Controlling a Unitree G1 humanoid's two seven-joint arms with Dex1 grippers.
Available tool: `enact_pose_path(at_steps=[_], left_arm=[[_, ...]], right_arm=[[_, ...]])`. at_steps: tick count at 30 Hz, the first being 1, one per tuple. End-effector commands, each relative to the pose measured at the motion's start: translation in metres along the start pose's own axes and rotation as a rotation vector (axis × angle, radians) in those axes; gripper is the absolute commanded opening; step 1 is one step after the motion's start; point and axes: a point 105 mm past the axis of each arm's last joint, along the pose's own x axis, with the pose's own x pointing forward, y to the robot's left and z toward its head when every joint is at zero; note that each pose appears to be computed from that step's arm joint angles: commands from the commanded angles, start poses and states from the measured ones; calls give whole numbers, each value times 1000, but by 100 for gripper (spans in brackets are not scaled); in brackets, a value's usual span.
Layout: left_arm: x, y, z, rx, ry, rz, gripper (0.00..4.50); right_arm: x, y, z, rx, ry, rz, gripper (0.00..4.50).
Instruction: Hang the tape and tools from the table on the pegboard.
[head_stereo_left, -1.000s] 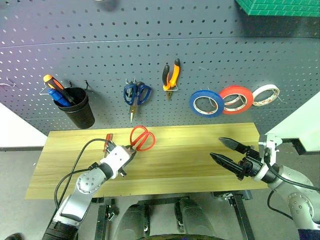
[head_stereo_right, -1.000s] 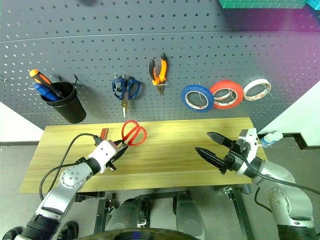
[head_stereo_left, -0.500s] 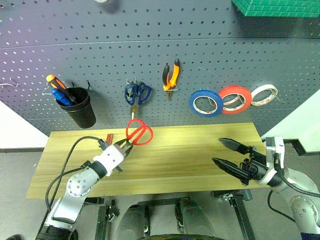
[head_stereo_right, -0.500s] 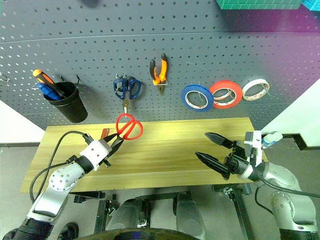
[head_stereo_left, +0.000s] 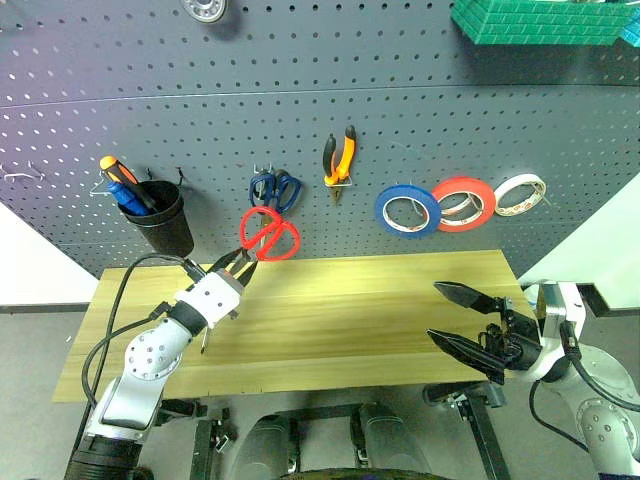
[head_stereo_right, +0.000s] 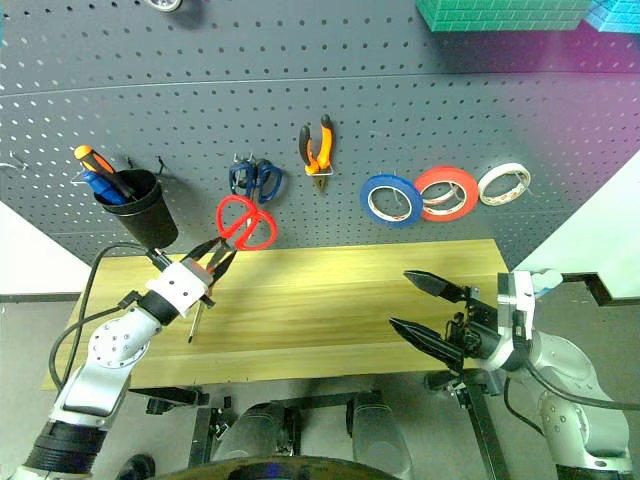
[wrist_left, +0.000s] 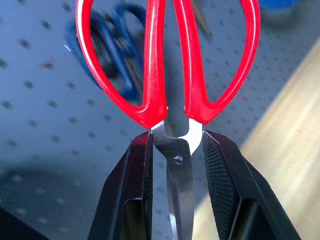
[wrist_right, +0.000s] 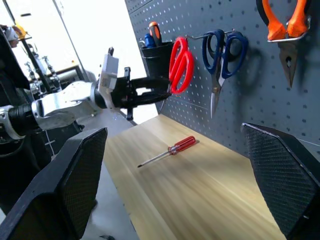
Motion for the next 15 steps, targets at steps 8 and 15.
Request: enact_pose_path(at_steps=[8, 15], left_arm=[[7, 17, 13, 24, -71, 83, 109], [18, 17, 8, -44, -49, 99, 109]], right_arm=[[-11, 0, 5, -13, -87, 34, 450], [-3, -4, 10, 0, -114, 43, 450]])
